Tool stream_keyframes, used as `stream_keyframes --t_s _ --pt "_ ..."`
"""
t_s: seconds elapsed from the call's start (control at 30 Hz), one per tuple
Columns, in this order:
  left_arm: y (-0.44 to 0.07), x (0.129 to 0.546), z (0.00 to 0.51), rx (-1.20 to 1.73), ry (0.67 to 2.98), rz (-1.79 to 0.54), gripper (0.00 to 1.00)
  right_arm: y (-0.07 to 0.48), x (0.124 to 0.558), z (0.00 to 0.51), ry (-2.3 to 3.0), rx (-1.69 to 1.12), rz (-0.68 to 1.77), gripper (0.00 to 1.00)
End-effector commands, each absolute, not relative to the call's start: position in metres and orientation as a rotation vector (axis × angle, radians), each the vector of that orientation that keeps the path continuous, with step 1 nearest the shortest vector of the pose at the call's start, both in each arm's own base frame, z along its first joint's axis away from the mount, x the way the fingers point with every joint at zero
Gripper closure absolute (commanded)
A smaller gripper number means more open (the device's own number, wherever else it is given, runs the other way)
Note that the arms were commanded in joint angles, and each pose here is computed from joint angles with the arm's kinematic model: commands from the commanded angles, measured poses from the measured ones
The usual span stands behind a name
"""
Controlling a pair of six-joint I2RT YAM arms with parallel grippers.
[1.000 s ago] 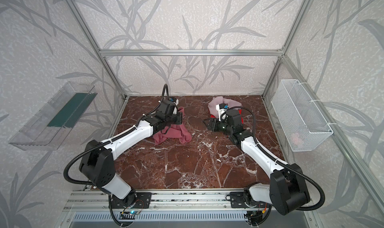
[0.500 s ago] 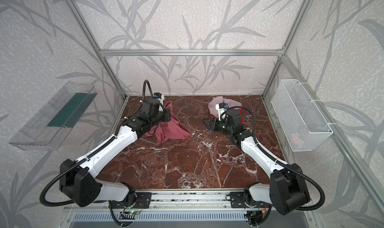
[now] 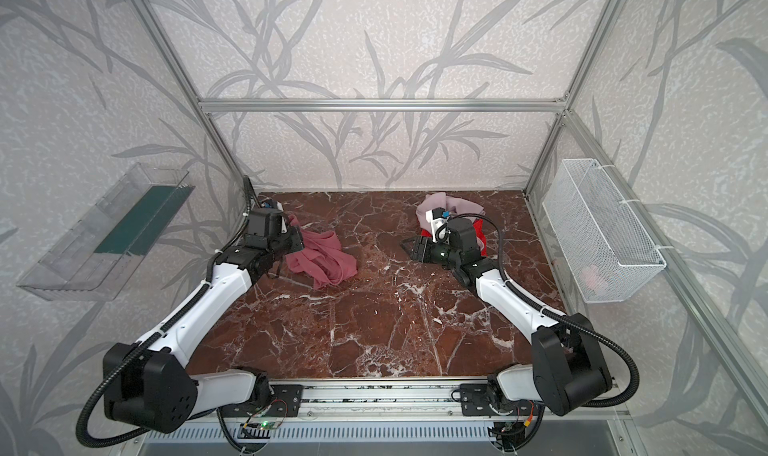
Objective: Pick out a specific cloth from the pile
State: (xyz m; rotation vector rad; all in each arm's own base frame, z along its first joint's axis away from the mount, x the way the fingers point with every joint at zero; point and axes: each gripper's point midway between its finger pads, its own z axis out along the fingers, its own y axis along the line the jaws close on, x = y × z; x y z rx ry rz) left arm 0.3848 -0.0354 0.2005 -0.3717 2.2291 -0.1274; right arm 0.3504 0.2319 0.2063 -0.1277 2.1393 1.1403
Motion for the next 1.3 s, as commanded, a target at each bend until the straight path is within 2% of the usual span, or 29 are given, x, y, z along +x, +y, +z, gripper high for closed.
stream_keyframes --t_s 0.0,0.27,0.3,0.37,0.47,0.67,0.93,1.27 --pt "-0.021 0.388 0.179 -0.416 2.247 -0.069 1.00 0.239 0.356 0.224 2.087 -0.159 1.168 0.39" --pt "-0.004 0.398 0.134 -0.477 2.312 0.016 1.00 0.237 0.352 0.221 2.101 -0.170 1.151 0.39" --pt "-0.004 0.400 0.133 -0.477 2.316 0.014 0.97 0.237 0.351 0.222 2.100 -0.174 1.152 0.40" --pt "-0.004 0.401 0.133 -0.495 2.314 0.007 0.78 0.237 0.350 0.222 2.100 -0.179 1.148 0.39" --pt "-0.014 0.399 0.140 -0.475 2.319 -0.065 0.60 0.235 0.350 0.223 2.101 -0.177 1.137 0.40" --pt "-0.027 0.386 0.159 -0.474 2.292 -0.133 0.49 0.236 0.352 0.221 2.098 -0.174 1.135 0.39" --pt "-0.070 0.364 0.176 -0.273 2.322 -0.082 0.47 0.241 0.355 0.217 2.104 -0.173 1.174 0.39" --pt "-0.160 0.349 0.154 -0.038 2.362 -0.295 0.48 0.240 0.354 0.216 2.114 -0.183 1.162 0.40"
